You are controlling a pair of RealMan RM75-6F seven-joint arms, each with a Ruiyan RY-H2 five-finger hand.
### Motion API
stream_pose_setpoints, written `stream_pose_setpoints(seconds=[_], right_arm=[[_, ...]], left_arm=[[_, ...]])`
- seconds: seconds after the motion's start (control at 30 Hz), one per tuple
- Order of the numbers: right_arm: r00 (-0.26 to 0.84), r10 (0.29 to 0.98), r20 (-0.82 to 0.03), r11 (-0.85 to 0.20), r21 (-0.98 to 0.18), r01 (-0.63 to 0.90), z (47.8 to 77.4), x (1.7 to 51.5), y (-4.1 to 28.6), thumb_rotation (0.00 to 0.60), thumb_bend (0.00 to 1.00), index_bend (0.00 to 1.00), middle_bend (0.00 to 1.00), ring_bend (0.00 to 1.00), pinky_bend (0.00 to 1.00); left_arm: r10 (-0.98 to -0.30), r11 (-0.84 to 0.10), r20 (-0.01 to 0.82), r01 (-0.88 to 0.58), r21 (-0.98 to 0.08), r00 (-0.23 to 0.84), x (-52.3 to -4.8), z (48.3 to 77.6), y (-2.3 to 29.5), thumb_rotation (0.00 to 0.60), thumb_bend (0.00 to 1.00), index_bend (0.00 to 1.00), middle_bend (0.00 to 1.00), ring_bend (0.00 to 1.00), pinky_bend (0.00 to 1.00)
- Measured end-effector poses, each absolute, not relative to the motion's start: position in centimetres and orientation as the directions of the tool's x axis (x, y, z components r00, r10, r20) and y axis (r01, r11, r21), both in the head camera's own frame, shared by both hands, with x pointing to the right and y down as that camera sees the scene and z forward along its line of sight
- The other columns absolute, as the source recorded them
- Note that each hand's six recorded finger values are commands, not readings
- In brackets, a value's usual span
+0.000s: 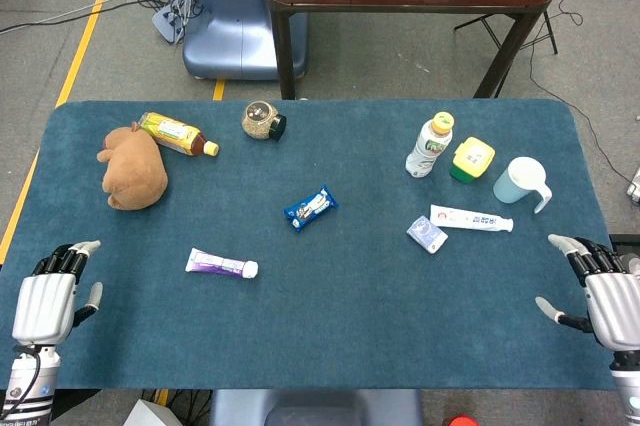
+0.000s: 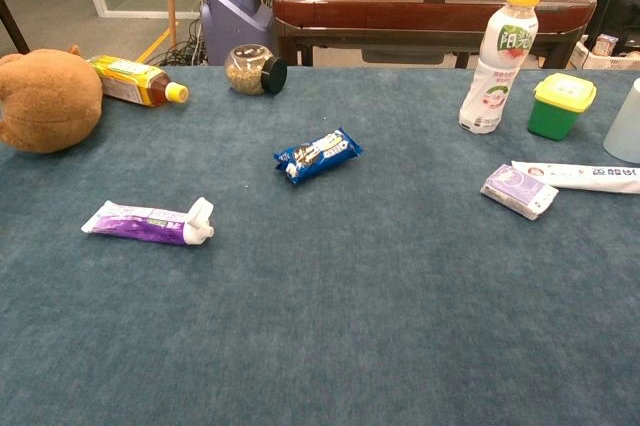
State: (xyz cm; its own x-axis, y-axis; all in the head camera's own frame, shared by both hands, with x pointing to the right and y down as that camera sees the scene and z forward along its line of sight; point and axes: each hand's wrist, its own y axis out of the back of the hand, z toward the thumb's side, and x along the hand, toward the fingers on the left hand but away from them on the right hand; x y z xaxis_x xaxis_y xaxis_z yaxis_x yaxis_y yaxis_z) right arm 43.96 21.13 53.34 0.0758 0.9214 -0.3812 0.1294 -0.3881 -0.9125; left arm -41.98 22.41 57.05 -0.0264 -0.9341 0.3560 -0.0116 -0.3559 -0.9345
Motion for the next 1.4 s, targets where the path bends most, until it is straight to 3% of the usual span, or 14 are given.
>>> stream_pose_setpoints(seconds=[0.33,0.6,0.87,1.4], right_arm=[[0.067,0.945,-0.320,-0.327,-0.934,0.144,51.1,44.1,19.5,0.600,0.21,0.17,0.22,0.16,0.17],[0.070,0.962,-0.262,-0.269,-0.955,0.123,48.3,43.6,17.2,0.600,0.20,0.17,0.22,0.16,0.17],[0.048,0.961,-0.273,-0.277,-0.952,0.126,48.1,44.0,17.2,0.600,0.20,0.17,0.22,0.16,0.17],[0.013,0.960,-0.281,-0.280,-0.951,0.131,48.1,45.3,18.0,0.600,0.20,0.17,0.22,0.16,0.17]], left_arm=[[-0.926,-0.377,0.376,-0.034,-0.926,0.024,-41.2,58.0,21.5,0.600,0.38,0.25,0.28,0.20,0.26],[-0.876,-0.462,0.454,-0.013,-0.887,0.164,-38.4,61.0,19.7,0.600,0.37,0.29,0.33,0.22,0.26],[-0.808,-0.531,0.525,0.057,-0.846,0.269,-34.6,65.3,18.5,0.600,0.37,0.26,0.33,0.22,0.26],[-0.728,-0.586,0.601,0.155,-0.795,0.329,-30.0,70.3,18.2,0.600,0.31,0.22,0.31,0.22,0.25]])
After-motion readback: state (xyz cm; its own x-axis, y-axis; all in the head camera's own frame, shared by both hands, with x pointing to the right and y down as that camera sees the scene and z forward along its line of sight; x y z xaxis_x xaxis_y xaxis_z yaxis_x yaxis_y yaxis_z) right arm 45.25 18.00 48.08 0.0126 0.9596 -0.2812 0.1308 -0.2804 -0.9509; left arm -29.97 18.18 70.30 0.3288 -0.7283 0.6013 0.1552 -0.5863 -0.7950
